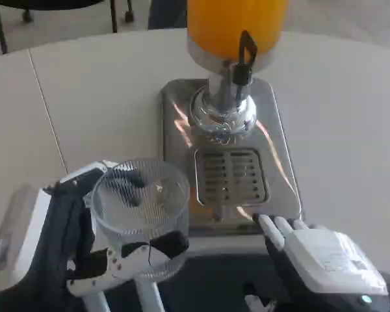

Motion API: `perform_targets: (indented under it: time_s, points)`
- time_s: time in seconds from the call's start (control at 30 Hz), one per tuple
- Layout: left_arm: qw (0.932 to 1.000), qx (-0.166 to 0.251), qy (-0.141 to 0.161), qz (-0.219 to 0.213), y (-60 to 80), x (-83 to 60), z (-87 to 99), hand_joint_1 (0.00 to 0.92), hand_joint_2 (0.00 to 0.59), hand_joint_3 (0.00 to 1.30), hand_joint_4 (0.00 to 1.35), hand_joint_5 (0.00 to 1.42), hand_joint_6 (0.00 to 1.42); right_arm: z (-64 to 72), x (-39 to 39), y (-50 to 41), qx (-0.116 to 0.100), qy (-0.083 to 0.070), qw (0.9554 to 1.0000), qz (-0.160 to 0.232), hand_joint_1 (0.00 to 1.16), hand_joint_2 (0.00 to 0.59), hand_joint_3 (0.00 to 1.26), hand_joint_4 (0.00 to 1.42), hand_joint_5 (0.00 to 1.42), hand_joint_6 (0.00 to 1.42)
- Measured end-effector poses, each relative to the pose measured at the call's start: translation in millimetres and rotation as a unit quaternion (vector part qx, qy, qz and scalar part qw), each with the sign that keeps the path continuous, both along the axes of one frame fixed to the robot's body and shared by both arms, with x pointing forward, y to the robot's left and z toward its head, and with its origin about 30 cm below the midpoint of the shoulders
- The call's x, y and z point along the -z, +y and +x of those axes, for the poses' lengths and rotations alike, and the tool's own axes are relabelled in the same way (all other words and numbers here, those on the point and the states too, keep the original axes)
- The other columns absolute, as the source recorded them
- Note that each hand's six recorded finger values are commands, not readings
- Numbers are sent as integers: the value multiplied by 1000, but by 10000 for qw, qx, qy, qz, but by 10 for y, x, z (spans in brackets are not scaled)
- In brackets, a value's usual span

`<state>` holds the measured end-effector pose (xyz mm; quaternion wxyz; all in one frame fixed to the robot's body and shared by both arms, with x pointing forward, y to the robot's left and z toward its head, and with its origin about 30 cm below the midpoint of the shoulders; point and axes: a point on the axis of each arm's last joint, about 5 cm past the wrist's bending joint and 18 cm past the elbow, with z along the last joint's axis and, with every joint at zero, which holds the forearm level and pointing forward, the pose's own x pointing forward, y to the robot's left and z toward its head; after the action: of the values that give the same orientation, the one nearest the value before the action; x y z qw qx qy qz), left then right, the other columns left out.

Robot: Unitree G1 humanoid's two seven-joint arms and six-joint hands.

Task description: Grasp the cup under the faucet to collect the drink, then remove the cup.

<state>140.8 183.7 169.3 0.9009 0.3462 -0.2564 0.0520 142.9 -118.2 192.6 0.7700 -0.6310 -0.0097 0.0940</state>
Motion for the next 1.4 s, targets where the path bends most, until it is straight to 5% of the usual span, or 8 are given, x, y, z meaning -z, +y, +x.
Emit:
perform_targets:
  time_s: [0.83, 1.4]
  points:
    - [10000, 44, -52, -1, -12, -18, 27, 549, 0, 1001, 1197, 1390, 1424, 14, -21, 13, 8, -66, 10000, 44, 425, 522, 0, 0, 0, 0]
    - [9999, 112, -12, -61, -295, 100, 392, 549, 0, 1000, 1197, 1390, 1424, -65, -141, -41, -27, 169, 9998, -44, 422, 518, 0, 0, 0, 0]
